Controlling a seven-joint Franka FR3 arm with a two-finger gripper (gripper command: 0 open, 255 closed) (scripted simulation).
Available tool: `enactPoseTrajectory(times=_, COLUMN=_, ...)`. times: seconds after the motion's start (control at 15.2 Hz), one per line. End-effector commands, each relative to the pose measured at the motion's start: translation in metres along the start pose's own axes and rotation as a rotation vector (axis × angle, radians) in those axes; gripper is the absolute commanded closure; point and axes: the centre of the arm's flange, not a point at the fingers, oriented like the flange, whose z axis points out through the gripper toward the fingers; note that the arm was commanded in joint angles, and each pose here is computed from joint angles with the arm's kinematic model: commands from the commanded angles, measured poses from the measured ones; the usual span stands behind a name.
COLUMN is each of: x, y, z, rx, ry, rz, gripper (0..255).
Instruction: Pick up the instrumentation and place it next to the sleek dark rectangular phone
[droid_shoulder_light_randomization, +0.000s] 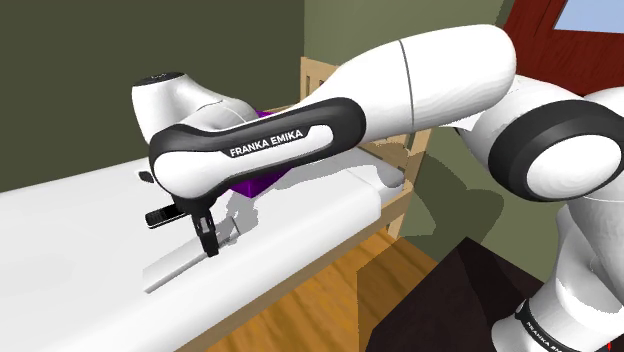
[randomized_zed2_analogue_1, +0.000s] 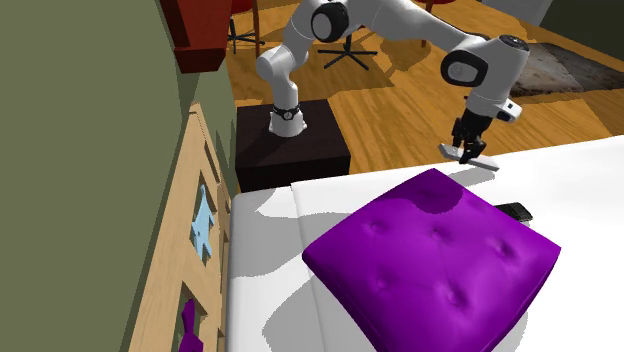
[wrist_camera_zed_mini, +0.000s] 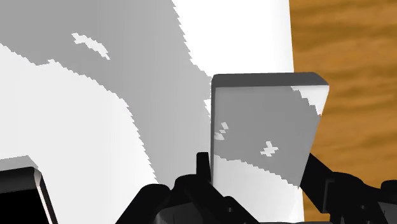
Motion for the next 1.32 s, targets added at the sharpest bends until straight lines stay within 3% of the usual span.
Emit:
enactPoseTrajectory(times=0.0, x=0.0, y=-0.001, z=0.012, rx=0.002, ry=0.0, rz=-0.002, gripper=255)
enactPoseTrajectory(times=0.26, x=0.0, y=-0.001, z=0.032, rx=0.002, ry=0.0, rz=-0.002, gripper=255)
enactPoseTrajectory(times=0.73, x=0.0, y=-0.001, z=0.032, rx=0.002, ry=0.0, rz=-0.002, gripper=255)
enactPoseTrajectory(times=0.79, x=0.0, y=-0.001, z=0.032, rx=0.002, ry=0.0, rz=-0.002, gripper=0)
enactPoseTrajectory(times=1.12, x=0.0, y=-0.001, z=0.032, rx=0.002, ry=0.0, rz=-0.002, gripper=0)
enactPoseTrajectory(times=1.25, x=0.0, y=-0.001, z=0.006, rx=0.002, ry=0.0, rz=-0.002, gripper=0)
